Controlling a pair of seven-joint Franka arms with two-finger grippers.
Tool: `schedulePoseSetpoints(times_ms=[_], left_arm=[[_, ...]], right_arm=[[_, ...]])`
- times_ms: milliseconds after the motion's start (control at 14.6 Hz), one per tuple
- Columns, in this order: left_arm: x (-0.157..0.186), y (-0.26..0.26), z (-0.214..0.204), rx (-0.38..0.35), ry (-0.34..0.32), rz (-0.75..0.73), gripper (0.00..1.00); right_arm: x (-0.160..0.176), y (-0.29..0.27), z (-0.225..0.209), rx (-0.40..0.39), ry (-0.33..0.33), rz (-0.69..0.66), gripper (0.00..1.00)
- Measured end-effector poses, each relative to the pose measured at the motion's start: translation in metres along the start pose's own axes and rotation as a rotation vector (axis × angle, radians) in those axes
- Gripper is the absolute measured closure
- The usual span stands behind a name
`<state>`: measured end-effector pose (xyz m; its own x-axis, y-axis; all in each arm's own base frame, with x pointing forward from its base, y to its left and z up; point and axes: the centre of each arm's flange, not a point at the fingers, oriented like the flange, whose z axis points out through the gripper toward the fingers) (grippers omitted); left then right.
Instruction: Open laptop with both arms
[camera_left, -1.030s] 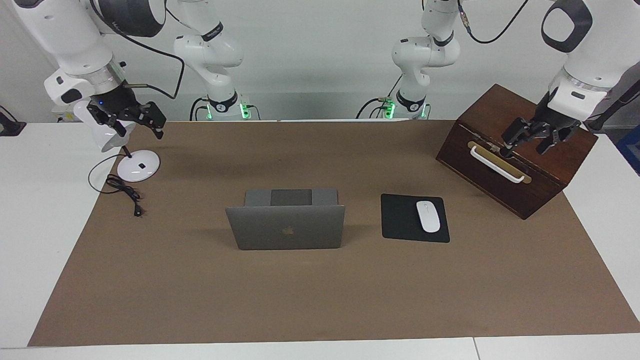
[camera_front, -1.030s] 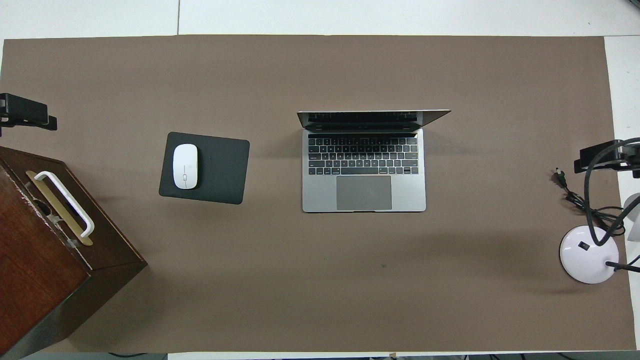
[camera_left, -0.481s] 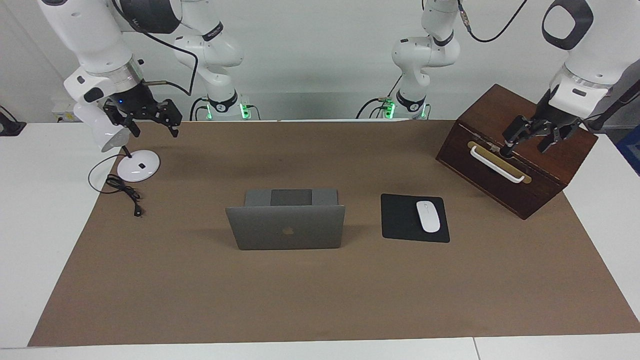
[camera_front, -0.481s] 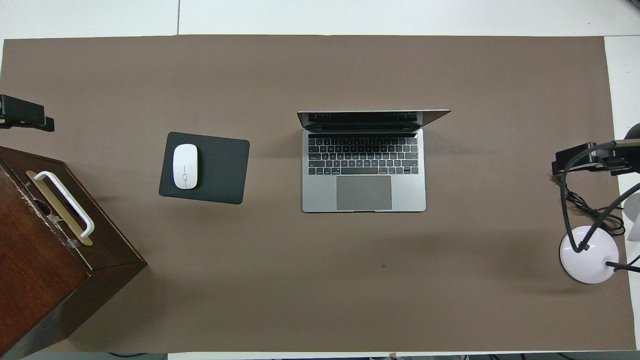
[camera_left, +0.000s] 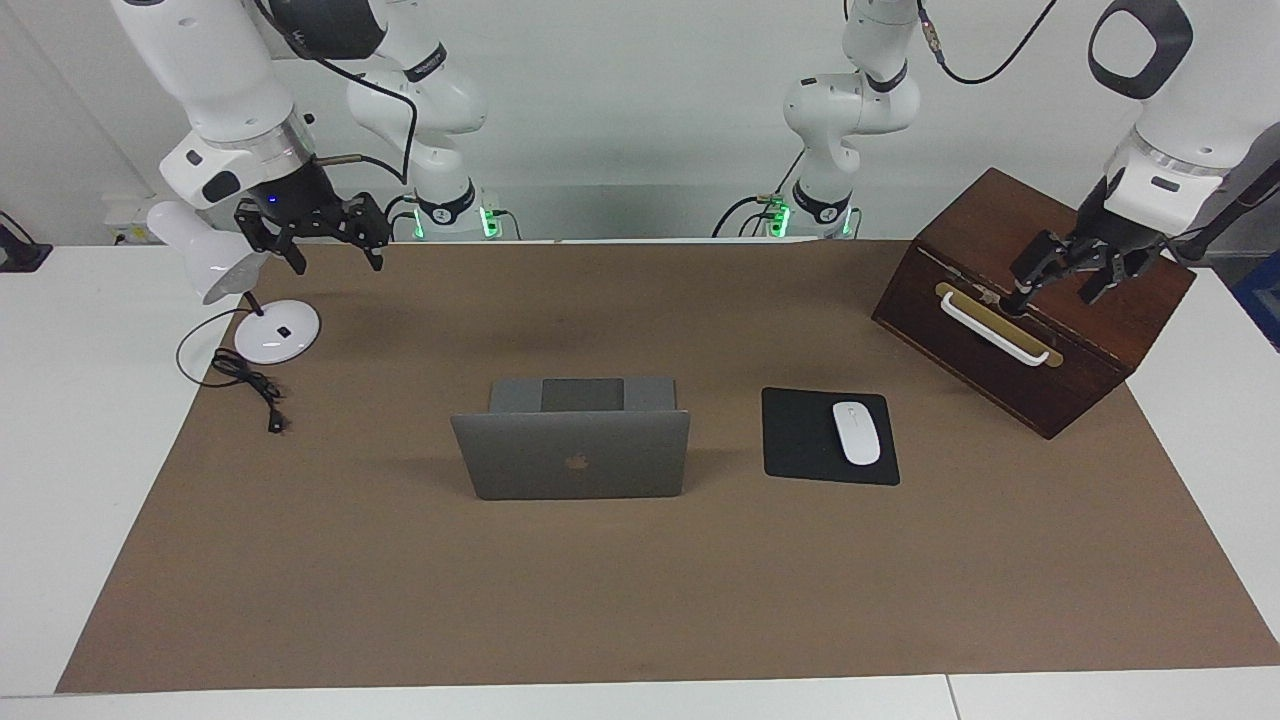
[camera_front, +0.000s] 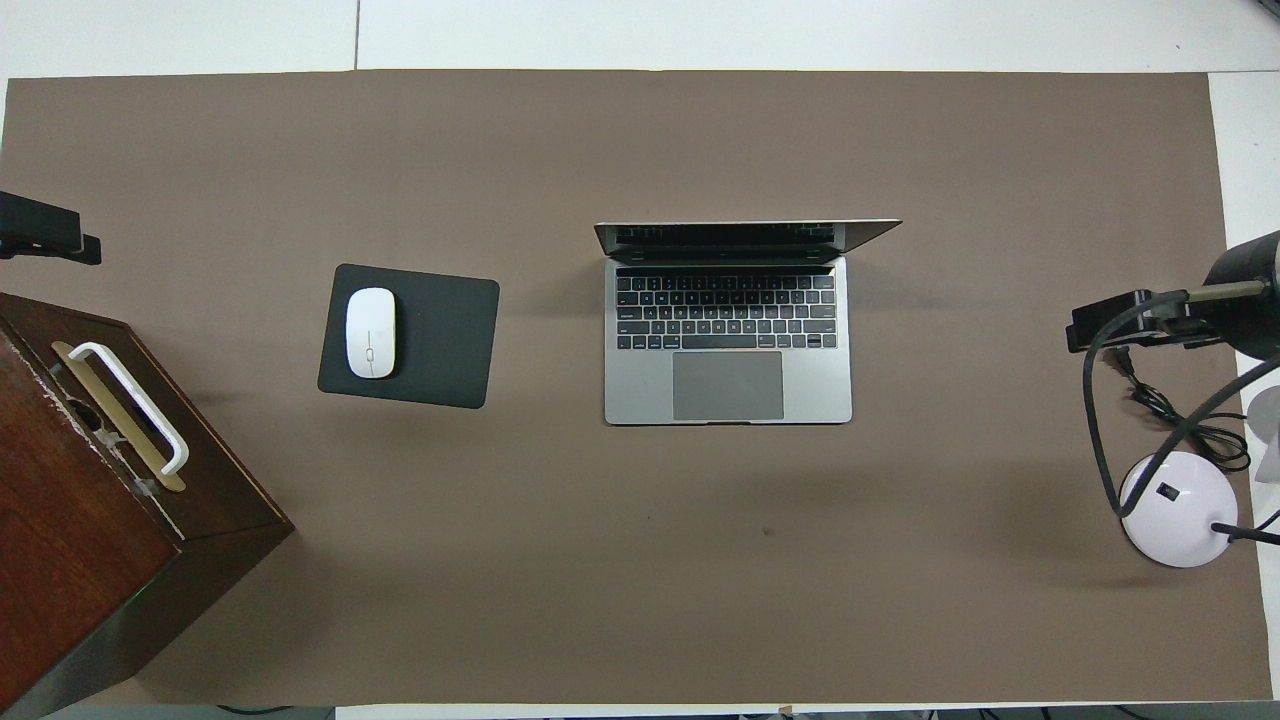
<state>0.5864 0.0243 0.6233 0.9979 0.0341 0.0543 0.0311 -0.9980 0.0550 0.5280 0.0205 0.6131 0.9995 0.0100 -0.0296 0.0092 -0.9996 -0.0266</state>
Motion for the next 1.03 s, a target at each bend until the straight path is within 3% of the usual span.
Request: schedulePoseSetpoints(times_ms=[481,1030], left_arm=[[-0.001,0.006,0.002,-0.001,-0.01,0.01,0.0],[-0.001,0.005,0.002,-0.001,-0.01,0.01,0.0]], right_arm=[[-0.005,-0.018,-0.008,0.006,0.016,-0.036,0.0],[-0.004,0.011,-0.009,-0.004,0.02,0.011,0.0]])
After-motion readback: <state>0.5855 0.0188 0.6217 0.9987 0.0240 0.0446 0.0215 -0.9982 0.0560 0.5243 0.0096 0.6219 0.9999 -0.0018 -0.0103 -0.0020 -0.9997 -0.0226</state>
